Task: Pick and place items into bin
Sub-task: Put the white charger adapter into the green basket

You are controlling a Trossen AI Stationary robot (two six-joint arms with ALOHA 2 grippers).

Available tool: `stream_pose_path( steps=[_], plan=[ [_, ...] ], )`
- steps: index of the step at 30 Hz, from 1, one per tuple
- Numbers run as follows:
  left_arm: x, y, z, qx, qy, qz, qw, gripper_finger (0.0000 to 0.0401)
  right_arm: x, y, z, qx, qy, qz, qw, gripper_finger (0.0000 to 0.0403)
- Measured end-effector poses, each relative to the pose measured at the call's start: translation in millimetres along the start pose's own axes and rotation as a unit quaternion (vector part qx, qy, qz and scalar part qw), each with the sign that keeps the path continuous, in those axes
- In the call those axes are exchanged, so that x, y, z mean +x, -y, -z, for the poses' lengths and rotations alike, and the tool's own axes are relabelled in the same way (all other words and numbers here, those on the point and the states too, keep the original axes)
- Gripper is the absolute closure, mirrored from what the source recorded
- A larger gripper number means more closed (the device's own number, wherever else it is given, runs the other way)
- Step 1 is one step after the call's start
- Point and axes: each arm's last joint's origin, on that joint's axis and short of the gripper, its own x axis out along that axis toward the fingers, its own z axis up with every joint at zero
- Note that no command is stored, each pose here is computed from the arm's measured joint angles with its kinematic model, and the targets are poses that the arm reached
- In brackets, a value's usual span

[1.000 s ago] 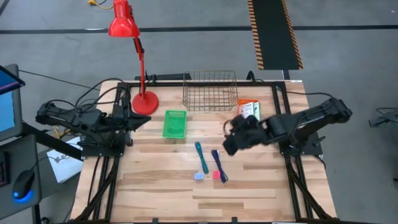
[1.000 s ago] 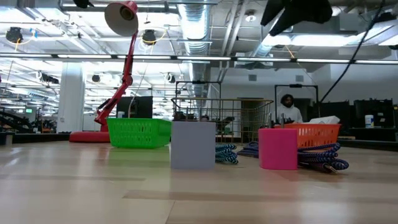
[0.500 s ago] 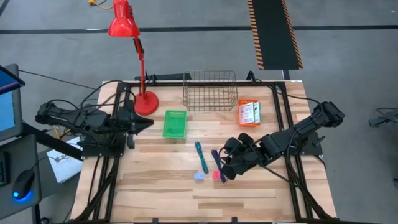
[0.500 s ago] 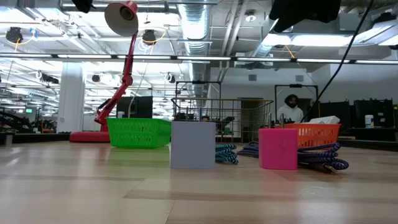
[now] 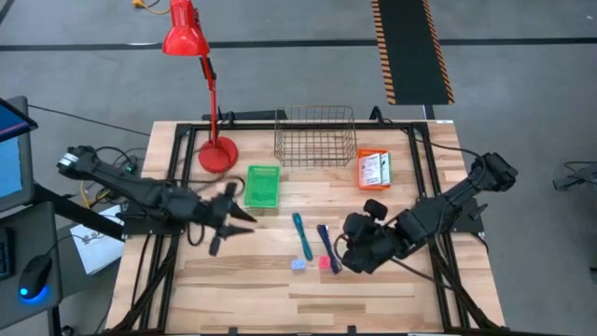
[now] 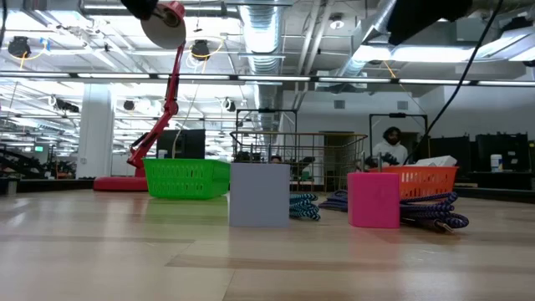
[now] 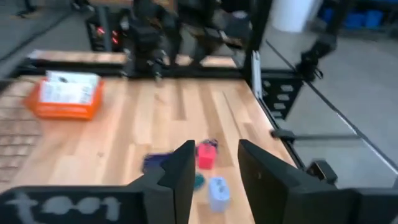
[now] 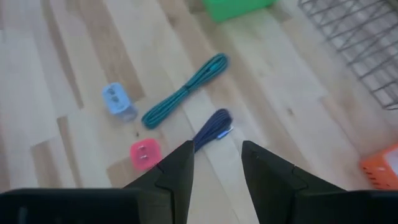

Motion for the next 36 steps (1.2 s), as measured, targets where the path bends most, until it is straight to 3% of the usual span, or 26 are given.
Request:
stream_pose_path(
  steps=[3,8,18,22,32,36],
  plan=[
    [18,10,11,-0.003,-0.028,0.011,1.000,0.0277,-6,-5,8,0.016,0.020,0.014,1.000,0.0273],
    [44,28,37,-0.033,-0.087,-0.015,0.996,0.0265,-16,-12,21,0.034,0.028,0.012,0.999,0.0268],
    [90,56,87,-0.080,-0.122,-0.061,0.987,0.0261,-28,-19,36,0.069,0.043,0.012,0.997,0.0264],
    [103,58,107,-0.102,-0.143,-0.073,0.982,0.0261,-30,-21,39,0.085,0.044,0.006,0.995,0.0264],
    [129,55,167,-0.092,-0.229,-0.115,0.962,0.0261,-35,-25,46,0.085,0.041,-0.006,0.996,0.0264],
    [137,57,183,-0.093,-0.221,-0.131,0.962,0.0261,-36,-25,47,0.095,0.037,-0.010,0.995,0.0264]
  ],
)
